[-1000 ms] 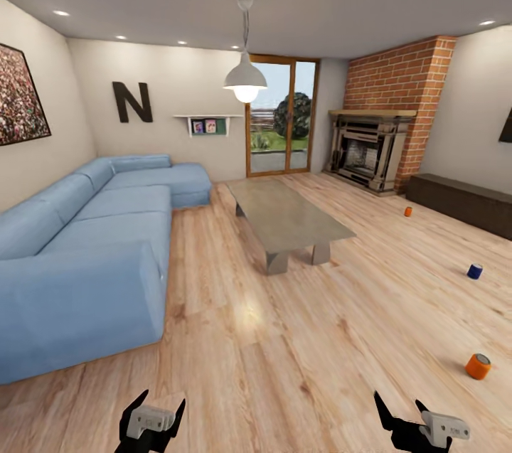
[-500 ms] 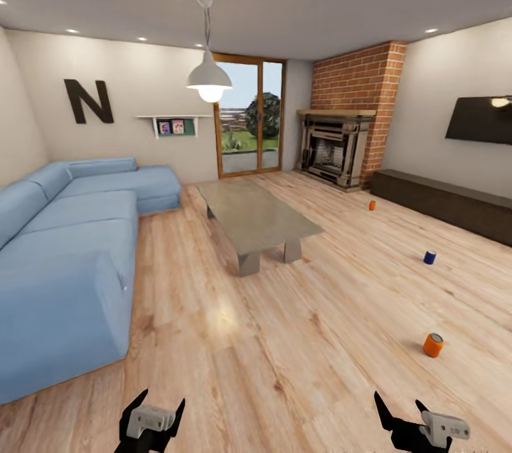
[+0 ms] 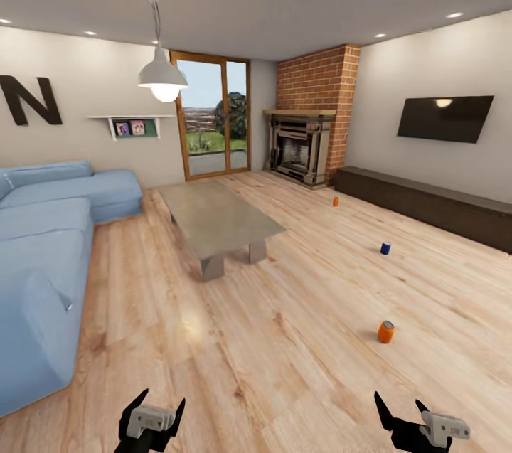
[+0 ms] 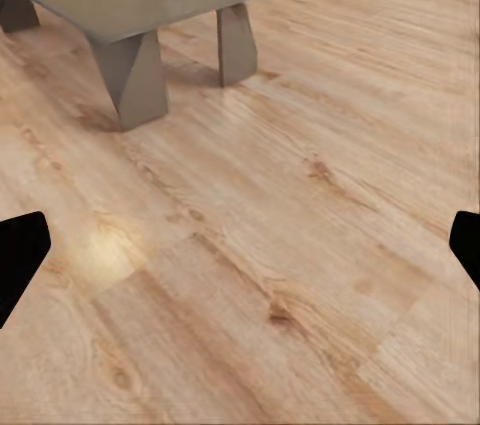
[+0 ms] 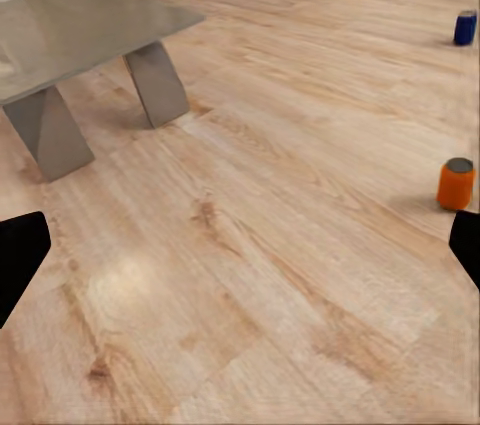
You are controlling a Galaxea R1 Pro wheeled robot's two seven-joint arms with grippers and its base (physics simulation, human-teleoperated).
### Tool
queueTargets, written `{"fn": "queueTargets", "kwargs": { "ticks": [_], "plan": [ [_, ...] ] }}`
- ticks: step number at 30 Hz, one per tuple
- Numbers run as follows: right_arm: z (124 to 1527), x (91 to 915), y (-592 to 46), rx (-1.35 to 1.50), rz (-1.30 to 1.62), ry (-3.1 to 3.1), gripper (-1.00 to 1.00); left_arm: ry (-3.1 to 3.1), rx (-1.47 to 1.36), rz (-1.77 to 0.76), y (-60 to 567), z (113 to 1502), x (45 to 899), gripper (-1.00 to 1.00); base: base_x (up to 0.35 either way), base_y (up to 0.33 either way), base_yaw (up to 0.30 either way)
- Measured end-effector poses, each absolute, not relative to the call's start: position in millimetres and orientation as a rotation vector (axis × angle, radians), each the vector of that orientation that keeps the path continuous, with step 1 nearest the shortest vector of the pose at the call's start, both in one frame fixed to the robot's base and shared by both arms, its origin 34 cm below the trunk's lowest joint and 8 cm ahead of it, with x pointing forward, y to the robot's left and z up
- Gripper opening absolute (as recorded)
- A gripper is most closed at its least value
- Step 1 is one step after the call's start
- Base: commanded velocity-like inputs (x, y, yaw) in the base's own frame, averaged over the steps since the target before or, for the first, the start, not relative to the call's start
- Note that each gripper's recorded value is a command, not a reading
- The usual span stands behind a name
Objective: Put the three can of soda from the living room inside the tash can in the kitchen.
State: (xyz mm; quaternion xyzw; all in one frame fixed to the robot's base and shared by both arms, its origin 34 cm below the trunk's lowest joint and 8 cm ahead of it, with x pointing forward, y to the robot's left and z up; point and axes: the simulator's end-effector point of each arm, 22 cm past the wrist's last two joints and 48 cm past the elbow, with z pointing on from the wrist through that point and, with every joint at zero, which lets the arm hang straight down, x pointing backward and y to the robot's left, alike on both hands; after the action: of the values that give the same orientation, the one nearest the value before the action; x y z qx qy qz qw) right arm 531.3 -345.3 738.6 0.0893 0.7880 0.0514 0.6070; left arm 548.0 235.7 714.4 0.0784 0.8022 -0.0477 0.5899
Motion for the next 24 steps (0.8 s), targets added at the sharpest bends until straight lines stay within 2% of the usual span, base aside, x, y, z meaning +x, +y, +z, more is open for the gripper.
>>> {"fn": "queueTargets", "kwargs": {
  "ticks": [11,18,24],
  "plan": [
    [738.8,531.3,-345.6,0.207,0.118,1.820,1.00,1.868,0.181,-0.110,236.3,714.1,547.9,1.00,0.058,-0.248,-0.239],
    [739.2,531.4,-345.6,0.206,0.118,1.819,1.00,1.867,0.177,-0.110,236.7,714.3,548.0,1.00,0.006,-0.025,-0.080],
    [739.1,531.3,-346.0,0.207,0.118,1.819,1.00,1.868,0.180,-0.112,236.0,714.0,547.8,1.00,0.001,0.165,-0.144]
  ]
}}
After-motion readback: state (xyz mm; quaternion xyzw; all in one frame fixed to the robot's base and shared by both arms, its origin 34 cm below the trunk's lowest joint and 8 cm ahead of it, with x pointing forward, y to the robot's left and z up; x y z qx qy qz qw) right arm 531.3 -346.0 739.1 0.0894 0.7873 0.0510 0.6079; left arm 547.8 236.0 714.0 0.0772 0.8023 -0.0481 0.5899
